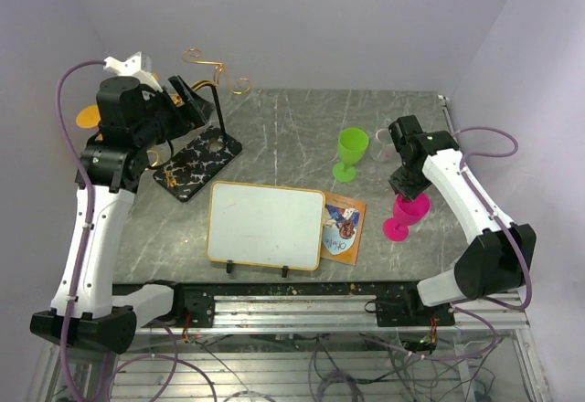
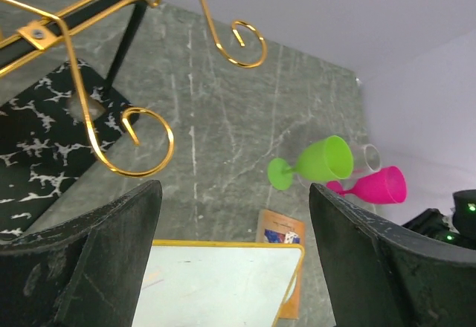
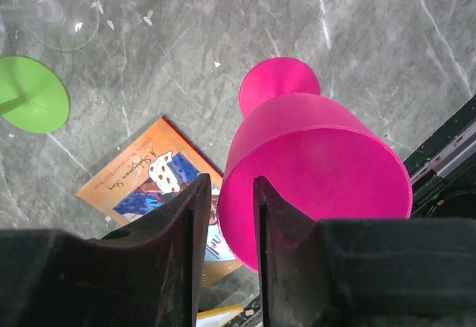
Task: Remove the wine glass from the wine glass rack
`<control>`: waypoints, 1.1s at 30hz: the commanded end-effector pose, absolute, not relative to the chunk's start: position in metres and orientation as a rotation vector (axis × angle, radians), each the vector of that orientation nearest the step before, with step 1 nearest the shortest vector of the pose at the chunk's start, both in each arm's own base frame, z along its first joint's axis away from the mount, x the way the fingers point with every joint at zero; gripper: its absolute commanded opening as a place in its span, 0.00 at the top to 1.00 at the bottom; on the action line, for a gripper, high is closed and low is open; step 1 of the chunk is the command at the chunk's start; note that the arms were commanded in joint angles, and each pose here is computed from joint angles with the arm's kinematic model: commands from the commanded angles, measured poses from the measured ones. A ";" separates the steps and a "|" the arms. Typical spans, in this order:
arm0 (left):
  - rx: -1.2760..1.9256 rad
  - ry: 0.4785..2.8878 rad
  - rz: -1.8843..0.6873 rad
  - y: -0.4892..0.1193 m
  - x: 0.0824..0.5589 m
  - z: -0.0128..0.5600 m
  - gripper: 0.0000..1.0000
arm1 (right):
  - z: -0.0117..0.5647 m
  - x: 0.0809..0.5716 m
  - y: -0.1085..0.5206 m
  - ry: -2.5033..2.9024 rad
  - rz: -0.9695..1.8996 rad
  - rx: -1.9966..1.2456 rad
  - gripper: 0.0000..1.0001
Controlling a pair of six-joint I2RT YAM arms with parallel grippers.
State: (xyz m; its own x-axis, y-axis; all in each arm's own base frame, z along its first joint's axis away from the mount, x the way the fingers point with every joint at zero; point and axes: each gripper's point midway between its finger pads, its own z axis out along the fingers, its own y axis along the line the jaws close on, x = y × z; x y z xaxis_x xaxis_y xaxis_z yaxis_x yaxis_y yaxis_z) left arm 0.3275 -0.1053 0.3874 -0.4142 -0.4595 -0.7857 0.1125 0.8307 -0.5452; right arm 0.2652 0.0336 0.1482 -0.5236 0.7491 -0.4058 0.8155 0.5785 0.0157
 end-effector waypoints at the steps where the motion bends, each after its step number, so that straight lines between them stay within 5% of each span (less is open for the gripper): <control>1: -0.233 1.902 -0.605 -0.086 0.323 0.395 0.09 | 0.155 0.267 0.026 2.395 -0.286 1.245 0.65; 9: -0.414 1.863 -0.524 -0.031 0.342 0.398 0.09 | 0.176 0.276 0.028 2.363 -0.203 1.164 0.32; 13: -0.541 1.828 -0.526 -0.009 0.356 0.399 0.07 | 0.186 0.282 0.031 2.341 -0.140 1.108 0.01; 26: -0.926 1.778 -0.238 0.067 0.408 0.380 0.05 | 0.260 0.301 0.036 2.116 0.104 0.940 0.00; 33: -1.032 1.795 -0.188 0.083 0.444 0.357 0.13 | 0.299 0.297 0.033 1.964 0.209 0.922 0.00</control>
State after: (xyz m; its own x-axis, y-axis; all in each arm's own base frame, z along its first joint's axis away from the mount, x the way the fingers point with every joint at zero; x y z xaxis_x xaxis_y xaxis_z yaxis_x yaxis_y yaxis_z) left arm 0.4345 0.0628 0.3623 -0.1789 -0.7017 -0.6896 -0.4761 0.6751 -0.5635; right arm 0.2928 0.0354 0.2688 -0.3696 0.6754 -0.6382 0.5716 0.7067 0.4169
